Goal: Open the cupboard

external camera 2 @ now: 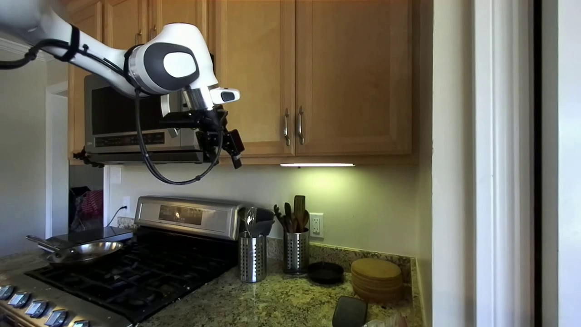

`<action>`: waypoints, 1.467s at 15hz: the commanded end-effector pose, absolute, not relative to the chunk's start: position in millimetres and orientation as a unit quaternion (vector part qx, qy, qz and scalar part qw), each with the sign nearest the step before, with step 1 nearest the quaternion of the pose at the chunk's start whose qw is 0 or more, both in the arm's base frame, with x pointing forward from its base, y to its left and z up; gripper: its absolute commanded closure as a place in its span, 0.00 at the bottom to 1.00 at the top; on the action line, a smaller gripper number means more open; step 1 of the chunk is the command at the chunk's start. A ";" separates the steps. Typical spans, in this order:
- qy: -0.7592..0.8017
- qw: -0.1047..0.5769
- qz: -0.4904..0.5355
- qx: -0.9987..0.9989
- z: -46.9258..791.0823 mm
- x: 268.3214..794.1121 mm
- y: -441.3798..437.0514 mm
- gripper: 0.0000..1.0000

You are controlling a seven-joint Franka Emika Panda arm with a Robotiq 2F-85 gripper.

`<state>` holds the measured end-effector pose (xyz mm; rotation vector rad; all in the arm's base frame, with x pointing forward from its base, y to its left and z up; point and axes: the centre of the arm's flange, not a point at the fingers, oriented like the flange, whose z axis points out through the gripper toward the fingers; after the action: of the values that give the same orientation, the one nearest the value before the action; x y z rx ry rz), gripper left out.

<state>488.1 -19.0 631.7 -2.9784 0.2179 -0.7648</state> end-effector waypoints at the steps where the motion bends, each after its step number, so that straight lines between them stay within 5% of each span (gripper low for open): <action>1: 0.083 0.010 -0.289 -0.954 646.3 516.3 -16.0 0.00; 22: 0.008 -0.040 -0.408 -0.912 721.4 611.1 -100.8 0.00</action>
<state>590.3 -81.8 718.0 -2.9691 0.0732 -1.2792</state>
